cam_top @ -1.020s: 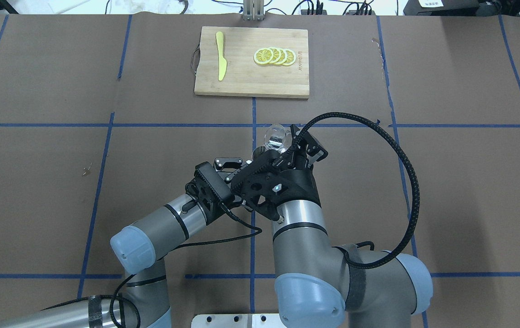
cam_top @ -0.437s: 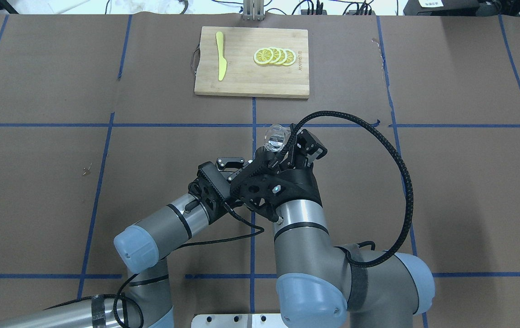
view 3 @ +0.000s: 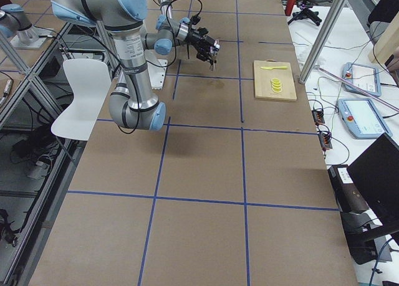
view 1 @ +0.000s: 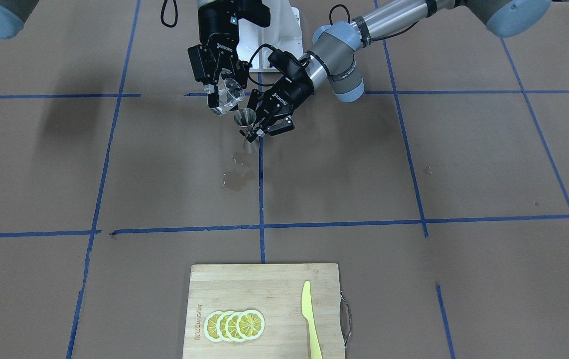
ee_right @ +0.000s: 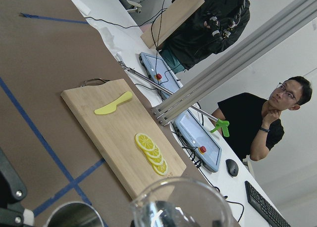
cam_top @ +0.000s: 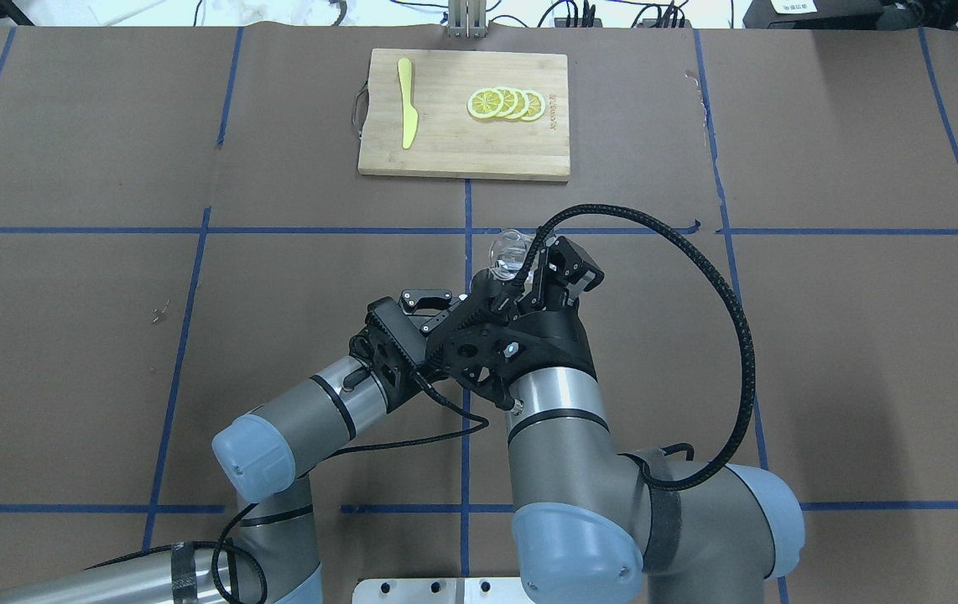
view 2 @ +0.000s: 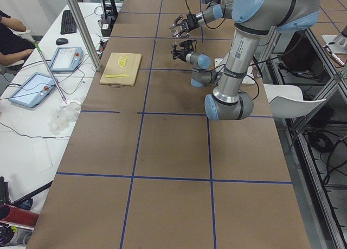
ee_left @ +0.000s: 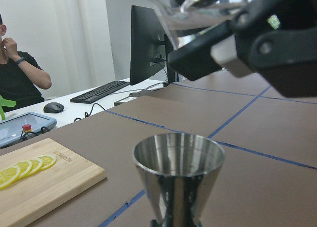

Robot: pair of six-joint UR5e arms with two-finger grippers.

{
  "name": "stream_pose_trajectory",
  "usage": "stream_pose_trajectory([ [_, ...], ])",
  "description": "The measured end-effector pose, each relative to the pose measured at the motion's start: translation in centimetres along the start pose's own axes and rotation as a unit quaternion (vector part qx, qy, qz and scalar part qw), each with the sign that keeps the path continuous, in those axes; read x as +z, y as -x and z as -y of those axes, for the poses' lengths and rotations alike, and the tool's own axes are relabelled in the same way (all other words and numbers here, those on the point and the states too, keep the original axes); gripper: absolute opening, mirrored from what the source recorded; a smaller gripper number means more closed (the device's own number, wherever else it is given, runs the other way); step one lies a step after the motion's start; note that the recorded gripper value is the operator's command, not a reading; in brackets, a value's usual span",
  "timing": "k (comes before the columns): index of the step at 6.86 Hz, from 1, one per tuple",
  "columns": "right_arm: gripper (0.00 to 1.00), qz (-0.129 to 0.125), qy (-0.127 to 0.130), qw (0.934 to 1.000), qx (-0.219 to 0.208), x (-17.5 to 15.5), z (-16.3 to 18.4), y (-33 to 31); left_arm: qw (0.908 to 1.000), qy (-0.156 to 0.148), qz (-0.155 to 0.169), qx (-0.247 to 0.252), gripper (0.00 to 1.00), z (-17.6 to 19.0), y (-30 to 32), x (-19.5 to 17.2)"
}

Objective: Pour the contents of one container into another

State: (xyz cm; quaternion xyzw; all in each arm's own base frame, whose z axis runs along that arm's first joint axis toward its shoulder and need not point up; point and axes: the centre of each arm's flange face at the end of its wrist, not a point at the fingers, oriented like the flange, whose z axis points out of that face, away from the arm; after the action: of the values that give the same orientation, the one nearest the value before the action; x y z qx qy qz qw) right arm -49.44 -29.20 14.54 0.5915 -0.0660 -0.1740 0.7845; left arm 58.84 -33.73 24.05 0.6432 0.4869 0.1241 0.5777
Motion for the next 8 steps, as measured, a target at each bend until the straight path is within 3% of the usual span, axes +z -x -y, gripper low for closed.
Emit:
stream_pose_trajectory([
  [8,0.0,-0.005,0.013,0.9975,-0.07,-0.7,0.2,-1.1,1.0,-0.001,0.001,0.0,0.0,0.1,0.0,0.1],
])
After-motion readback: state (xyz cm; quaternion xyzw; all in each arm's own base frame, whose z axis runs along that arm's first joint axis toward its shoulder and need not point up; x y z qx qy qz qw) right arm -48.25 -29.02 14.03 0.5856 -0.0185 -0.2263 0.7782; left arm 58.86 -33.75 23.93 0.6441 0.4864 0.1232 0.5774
